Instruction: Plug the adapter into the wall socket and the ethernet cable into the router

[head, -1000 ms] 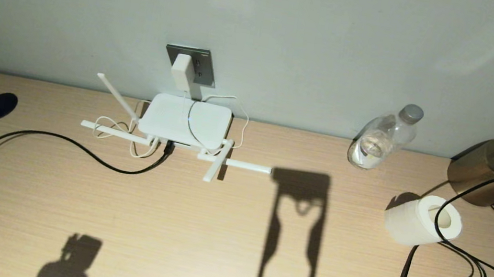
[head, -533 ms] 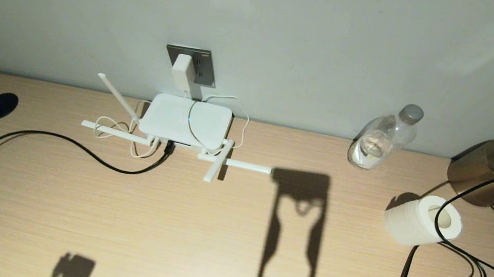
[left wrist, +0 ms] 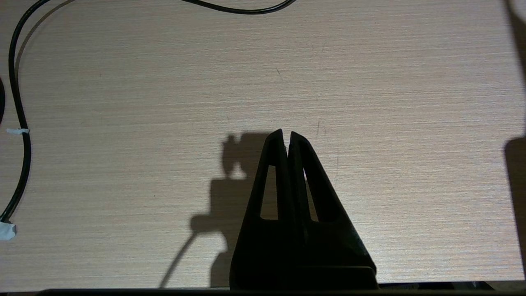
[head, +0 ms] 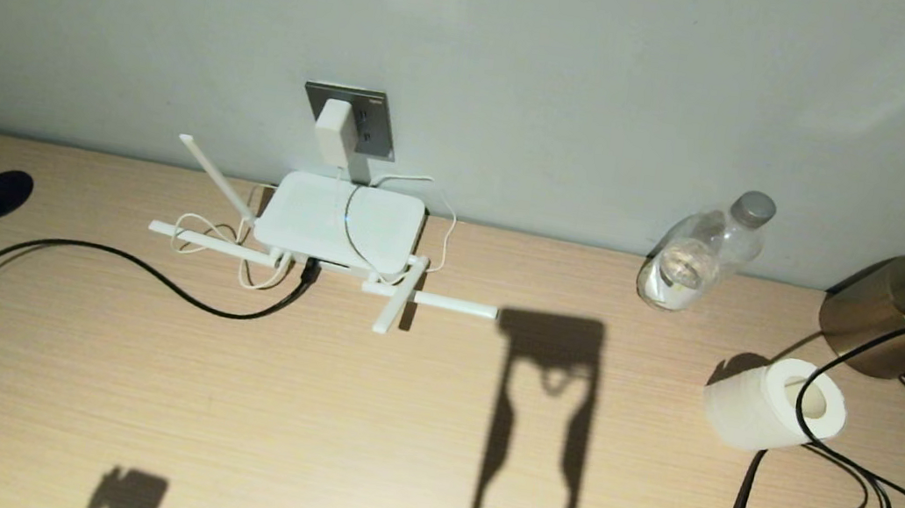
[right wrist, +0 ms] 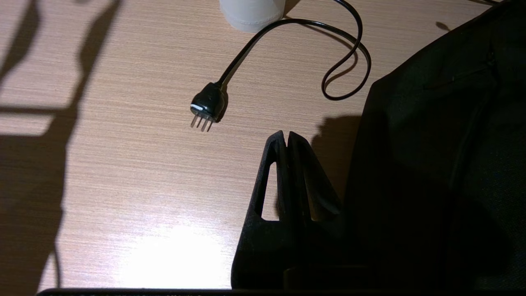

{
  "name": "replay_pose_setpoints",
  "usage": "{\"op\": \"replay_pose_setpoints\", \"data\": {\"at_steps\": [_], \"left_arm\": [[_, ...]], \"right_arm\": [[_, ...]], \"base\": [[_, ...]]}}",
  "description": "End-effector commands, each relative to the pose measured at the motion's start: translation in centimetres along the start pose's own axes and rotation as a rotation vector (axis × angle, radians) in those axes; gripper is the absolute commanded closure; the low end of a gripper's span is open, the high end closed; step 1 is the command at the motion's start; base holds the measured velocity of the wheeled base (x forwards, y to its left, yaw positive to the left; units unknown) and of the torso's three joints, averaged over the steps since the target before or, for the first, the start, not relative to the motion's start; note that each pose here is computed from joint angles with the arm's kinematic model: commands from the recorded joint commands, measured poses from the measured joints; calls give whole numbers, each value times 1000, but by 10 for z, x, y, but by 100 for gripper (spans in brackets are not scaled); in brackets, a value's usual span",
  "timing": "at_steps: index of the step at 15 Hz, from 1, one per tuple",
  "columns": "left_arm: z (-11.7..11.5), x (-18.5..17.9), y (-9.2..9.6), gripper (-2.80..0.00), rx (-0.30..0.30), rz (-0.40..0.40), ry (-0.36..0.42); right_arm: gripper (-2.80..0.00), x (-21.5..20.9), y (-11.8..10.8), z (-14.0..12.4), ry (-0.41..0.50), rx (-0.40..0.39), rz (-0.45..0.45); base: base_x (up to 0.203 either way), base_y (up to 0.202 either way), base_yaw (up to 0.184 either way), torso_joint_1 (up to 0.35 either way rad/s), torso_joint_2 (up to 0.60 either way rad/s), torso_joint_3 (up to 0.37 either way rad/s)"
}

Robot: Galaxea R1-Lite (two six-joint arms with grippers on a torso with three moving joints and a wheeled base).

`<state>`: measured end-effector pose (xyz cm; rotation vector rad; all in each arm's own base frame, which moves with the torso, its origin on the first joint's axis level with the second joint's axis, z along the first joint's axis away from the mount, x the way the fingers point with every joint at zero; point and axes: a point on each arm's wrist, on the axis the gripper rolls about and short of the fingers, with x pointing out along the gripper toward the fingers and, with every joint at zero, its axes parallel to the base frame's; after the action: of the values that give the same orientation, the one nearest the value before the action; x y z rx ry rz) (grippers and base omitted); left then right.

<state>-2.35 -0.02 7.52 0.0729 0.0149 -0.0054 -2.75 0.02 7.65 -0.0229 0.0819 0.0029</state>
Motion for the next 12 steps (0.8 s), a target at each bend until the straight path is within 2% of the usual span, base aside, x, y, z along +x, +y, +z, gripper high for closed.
{"op": "replay_pose_setpoints", "data": {"at_steps": [1,12], "left_arm": [[0,0,0,0,1,0,0],[0,0,0,0,1,0,0]], "right_arm": [[0,0,0,0,3,-9,4],[0,0,0,-1,3,-33,0]], "base": [[0,0,0,0,0,0],[0,0,0,0,0,0]]}}
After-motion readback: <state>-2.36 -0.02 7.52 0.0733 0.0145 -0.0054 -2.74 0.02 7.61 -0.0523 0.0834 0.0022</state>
